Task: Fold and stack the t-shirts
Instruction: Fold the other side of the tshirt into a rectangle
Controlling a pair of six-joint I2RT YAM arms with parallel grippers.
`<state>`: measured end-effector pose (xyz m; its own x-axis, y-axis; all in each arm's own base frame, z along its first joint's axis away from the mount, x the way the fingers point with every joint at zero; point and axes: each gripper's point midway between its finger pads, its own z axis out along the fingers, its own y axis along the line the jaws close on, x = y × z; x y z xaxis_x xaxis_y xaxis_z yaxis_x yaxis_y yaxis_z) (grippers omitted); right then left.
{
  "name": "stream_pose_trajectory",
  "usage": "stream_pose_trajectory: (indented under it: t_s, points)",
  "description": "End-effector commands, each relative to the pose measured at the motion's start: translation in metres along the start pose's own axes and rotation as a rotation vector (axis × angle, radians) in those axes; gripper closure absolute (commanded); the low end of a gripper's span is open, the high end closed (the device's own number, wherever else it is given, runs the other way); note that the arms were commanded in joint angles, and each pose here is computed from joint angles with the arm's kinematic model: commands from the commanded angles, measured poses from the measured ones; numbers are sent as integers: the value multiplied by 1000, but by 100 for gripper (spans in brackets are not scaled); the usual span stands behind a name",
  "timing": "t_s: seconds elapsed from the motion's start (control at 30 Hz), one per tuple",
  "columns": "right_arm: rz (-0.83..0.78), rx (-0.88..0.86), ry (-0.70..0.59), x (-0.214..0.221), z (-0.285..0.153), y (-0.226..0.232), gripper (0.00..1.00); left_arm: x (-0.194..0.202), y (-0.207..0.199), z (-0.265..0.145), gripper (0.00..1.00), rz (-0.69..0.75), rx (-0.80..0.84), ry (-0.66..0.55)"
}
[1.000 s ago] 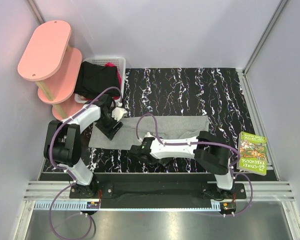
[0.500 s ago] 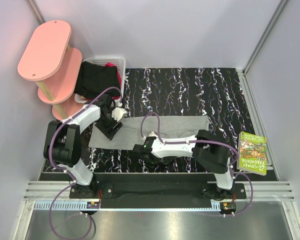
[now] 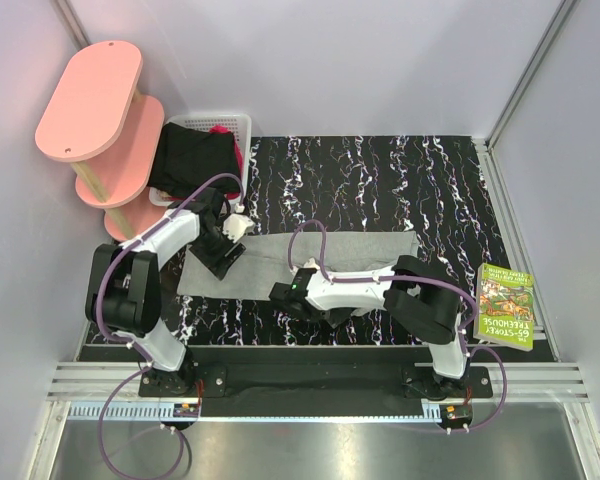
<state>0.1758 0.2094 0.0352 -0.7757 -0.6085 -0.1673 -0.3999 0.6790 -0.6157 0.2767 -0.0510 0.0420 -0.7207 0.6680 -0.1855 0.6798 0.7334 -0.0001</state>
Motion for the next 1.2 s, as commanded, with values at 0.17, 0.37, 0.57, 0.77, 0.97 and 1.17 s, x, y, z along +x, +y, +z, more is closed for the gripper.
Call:
stream_pose_trajectory:
  t_s: [0.17, 0.37, 0.57, 0.77, 0.97, 1.17]
  points:
    - [31, 3, -15, 2, 1, 7, 40, -9, 7, -16, 34, 8, -34, -48]
    - [31, -4, 0, 12, 5, 20, 41, -5, 6, -17, 34, 17, -37, -39]
    - [16, 44, -24, 18, 1, 25, 41, -8, 6, -18, 34, 12, -33, -48]
    - [46, 185, -96, 6, 5, 5, 41, -6, 6, -18, 34, 13, -36, -45]
    - [73, 231, -122, 0, 10, 2, 41, -5, 6, -18, 34, 17, -40, -42]
    - [107, 230, -147, -9, 5, -4, 51, -6, 6, -21, 33, 12, -42, -47]
